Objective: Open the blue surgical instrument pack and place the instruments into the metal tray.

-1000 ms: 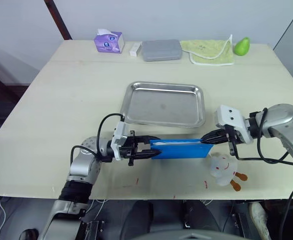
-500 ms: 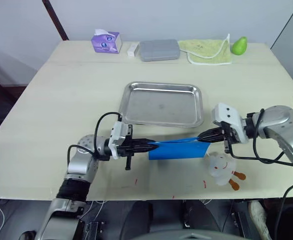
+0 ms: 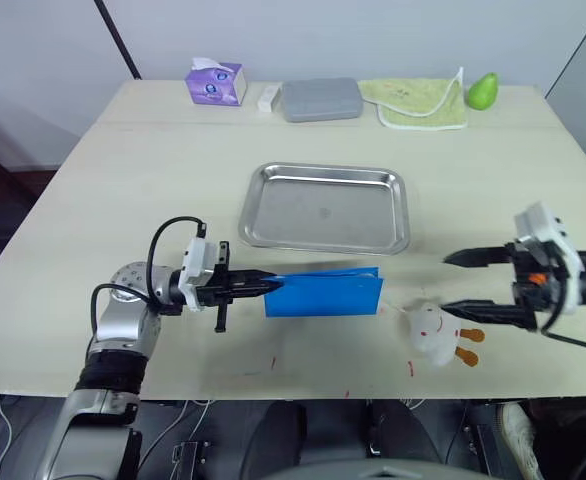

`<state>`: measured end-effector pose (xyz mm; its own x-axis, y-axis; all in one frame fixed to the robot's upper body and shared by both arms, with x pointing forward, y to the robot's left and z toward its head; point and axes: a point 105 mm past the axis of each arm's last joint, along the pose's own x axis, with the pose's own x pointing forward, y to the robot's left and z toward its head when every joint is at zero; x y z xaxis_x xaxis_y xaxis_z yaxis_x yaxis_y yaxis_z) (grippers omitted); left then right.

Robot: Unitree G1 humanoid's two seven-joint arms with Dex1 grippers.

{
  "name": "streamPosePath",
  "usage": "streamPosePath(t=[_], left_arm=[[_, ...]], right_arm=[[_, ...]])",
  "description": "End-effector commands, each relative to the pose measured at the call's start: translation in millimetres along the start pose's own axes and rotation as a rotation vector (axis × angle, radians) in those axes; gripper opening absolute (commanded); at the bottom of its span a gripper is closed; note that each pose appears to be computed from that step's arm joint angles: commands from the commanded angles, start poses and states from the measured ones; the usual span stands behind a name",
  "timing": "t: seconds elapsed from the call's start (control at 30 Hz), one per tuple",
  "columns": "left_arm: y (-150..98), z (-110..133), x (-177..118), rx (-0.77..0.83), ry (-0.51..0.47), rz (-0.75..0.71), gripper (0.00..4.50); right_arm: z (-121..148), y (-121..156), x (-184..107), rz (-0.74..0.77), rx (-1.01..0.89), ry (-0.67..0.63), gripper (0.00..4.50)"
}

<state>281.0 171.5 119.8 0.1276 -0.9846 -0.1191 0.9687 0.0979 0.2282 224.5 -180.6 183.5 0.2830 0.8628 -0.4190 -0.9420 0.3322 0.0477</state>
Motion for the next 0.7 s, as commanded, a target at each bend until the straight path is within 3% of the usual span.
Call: streamPosePath(t=[0.03,0.23,0.53,0.7], left_arm=[[2,1,-15,0.046,0.043,-0.002,0.0],[4,4,-13,0.071,0.043,-0.015,0.0],[1,7,-6,0.105,0.038,-0.027,0.0],[-2,7,-2,0.102,0.025,-0.02,0.0]], right_arm=[[-2,12,-21,-0.082,-0.027,0.012,4.42],[-23,18,-5,-0.158,-0.021,0.066,4.42],[-53,3,29,-0.22,-0.017,0.158,4.42],[-59,0,37,-0.21,-0.038,0.194,2.77]])
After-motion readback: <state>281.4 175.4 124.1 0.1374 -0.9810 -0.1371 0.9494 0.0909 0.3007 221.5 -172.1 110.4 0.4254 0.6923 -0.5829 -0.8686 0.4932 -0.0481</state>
